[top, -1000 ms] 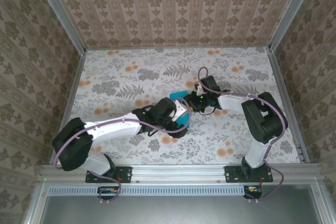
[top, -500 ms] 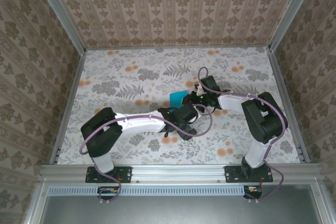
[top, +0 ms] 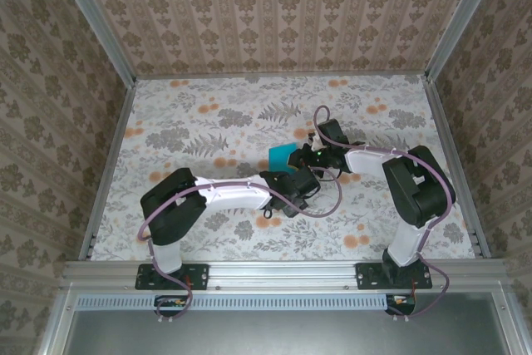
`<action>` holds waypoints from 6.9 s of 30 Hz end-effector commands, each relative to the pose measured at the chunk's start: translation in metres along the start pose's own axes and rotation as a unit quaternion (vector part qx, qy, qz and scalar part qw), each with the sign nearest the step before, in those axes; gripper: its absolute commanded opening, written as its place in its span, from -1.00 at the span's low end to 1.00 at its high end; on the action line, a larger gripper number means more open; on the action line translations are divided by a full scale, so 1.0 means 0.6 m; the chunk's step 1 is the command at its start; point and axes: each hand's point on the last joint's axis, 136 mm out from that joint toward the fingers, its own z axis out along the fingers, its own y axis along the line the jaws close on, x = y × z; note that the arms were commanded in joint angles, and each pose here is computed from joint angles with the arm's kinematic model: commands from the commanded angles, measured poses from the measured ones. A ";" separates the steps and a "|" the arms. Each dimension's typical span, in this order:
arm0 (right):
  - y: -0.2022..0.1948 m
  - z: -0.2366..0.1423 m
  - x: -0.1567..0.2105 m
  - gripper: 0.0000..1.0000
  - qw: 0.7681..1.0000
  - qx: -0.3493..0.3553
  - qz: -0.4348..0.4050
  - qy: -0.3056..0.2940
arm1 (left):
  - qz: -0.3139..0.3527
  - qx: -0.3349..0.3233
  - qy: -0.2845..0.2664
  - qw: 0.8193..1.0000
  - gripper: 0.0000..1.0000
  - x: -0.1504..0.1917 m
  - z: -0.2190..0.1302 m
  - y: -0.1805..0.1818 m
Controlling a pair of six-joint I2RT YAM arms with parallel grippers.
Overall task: Fold a paper plane with a square sheet of paper (fold left side to right side)
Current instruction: Fold the triangle a second time at the center of the table.
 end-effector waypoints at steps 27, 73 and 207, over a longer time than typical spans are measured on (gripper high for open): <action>0.027 -0.033 -0.028 -0.29 0.998 0.015 -0.055 -0.036 | -0.093 0.109 -0.058 0.988 -0.81 -0.025 -0.045 0.010; -0.098 -0.009 0.137 -0.91 0.984 0.151 -0.095 -0.002 | -0.270 0.242 -0.061 0.930 -0.85 0.000 -0.036 0.053; -0.161 -0.004 0.170 -0.92 0.966 0.235 -0.091 0.061 | -0.292 0.191 0.008 0.937 -0.85 0.041 0.058 0.126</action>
